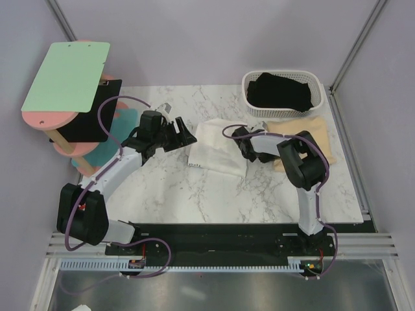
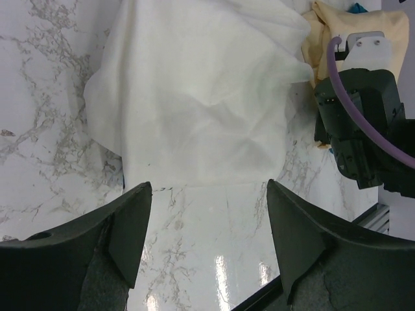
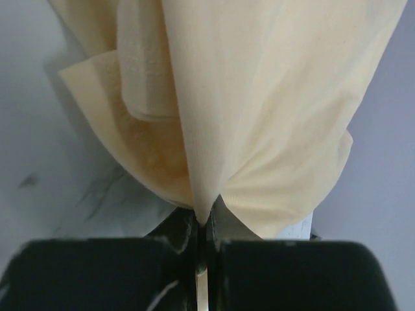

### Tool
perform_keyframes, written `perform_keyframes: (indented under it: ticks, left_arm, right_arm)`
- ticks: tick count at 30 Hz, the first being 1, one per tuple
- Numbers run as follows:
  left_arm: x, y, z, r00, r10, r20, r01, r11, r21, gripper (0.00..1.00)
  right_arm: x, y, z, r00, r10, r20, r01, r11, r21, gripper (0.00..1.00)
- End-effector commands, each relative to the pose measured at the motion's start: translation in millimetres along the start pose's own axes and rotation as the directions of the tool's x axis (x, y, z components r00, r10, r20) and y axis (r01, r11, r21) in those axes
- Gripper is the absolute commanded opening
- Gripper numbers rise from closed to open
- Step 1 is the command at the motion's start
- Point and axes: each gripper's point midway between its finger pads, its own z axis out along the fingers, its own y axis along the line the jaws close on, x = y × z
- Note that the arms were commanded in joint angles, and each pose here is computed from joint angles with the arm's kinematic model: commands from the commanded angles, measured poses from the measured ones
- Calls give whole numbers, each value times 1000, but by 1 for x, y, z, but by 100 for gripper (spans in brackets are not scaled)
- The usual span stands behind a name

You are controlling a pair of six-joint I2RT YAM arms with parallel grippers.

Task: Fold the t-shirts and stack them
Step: Put the neatly folded tshirt into the corner of the board with the right arm

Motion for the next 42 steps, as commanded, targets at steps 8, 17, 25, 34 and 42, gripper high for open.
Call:
perform_keyframes:
  ticks: [8,17,25,34,42]
  left_arm:
    - [-9,12,-17,998,39,51,-37,998,-49,79]
    - [-7,24,-19,998,40,48,-36,996,-83,79]
    - [9,61,0,1000,27,4,-26,981,-192,100]
    - [30,97,48,995,-47,-84,23,964,-264,93]
    - [36,97,85,989,-79,-126,52,978,-204,57]
  right_arm:
    - [-38,110,-84,993,-10,118,45,953,-299,0]
    - [-65,116,-108,985,15,173,40,950,-308,1]
    - [-93,61,-156,958,157,239,-46,910,-412,68]
    - [-110,27,-193,925,272,266,-98,846,-524,77]
    - [-102,26,-190,923,280,265,-101,840,-534,77]
